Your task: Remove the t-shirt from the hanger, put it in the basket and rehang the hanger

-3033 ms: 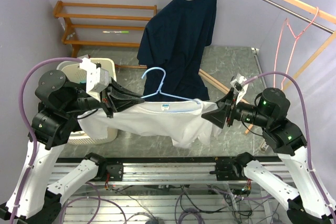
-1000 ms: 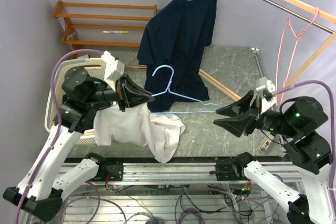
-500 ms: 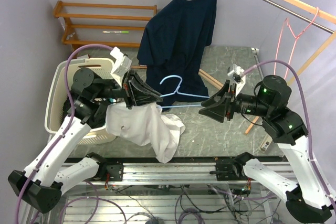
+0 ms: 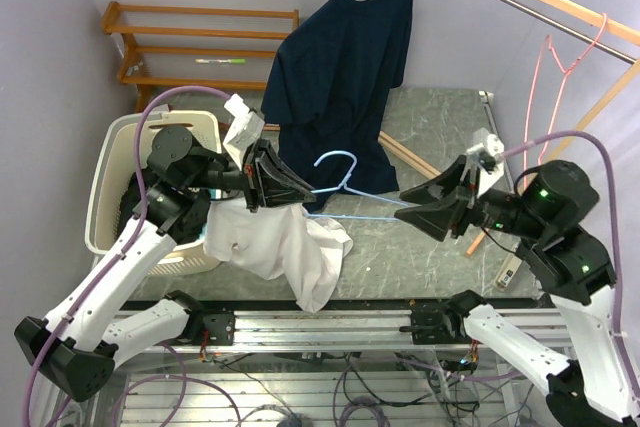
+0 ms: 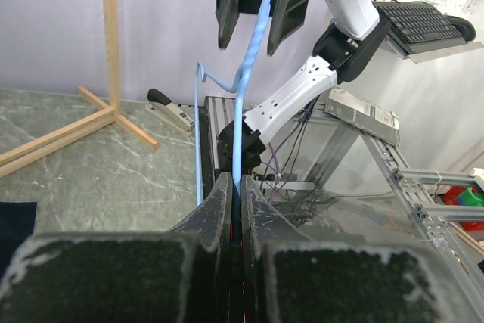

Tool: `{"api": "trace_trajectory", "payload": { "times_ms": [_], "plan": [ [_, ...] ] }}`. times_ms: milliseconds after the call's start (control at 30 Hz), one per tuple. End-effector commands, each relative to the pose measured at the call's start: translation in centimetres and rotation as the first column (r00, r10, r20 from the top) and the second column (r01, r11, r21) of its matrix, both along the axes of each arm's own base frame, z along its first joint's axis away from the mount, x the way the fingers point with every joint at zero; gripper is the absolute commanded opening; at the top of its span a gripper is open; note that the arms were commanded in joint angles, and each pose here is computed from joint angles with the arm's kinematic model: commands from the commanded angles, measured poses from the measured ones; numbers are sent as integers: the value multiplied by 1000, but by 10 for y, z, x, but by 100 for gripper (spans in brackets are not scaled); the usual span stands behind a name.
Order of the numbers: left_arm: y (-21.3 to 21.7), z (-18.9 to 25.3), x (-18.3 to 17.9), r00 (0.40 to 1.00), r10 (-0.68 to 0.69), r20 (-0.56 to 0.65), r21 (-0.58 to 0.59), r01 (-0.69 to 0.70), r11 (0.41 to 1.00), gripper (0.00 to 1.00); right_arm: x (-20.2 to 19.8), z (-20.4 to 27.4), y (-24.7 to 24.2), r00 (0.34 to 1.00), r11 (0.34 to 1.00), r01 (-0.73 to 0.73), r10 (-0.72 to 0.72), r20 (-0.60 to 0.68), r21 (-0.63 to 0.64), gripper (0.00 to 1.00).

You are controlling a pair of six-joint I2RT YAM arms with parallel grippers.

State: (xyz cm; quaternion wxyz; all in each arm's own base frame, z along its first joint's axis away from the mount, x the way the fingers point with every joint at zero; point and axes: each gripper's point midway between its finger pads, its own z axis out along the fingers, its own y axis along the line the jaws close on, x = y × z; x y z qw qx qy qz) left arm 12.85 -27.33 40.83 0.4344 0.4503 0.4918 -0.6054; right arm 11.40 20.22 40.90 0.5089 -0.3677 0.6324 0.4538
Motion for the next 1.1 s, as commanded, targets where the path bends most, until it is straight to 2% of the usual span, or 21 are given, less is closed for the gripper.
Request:
{"api": "trace_trajectory", "payload": {
  "times_ms": [0,200,433,467,500,600,633,800,967,1067],
  "plan": [
    [2,13,-16,997,-52,61,-23,53,998,7,3,12,-8,997,998,57,-57,59,0,41],
    [3,22,-23,995,-76,72,-50,80,996,7,8,-11,0,1000,999,13,-13,-11,-33,41],
    [6,37,-33,990,-106,87,-93,114,989,7,11,-24,1,999,999,19,-20,-34,-50,40],
    [5,36,-32,991,-103,86,-92,111,990,7,10,-24,2,999,999,5,-7,-37,-49,37],
    [5,36,-31,991,-100,84,-90,108,990,7,8,-24,3,999,999,-7,5,-39,-48,29],
    [2,33,-26,994,-83,72,-78,88,993,7,11,-24,2,999,999,9,-12,-48,-54,0],
    [1,30,-20,996,-61,68,-68,66,996,7,14,-24,1,998,998,30,-33,-50,-58,0],
    [-5,-3,22,988,148,36,63,-150,987,37,22,-22,-6,992,991,106,-111,-55,-76,0],
    [4,-29,53,943,329,43,180,-331,926,49,22,-27,-12,985,984,141,-151,-84,-105,0],
    [16,-34,61,907,417,63,210,-421,882,78,22,-36,-15,977,978,160,-177,-123,-133,0]
  ]
}}
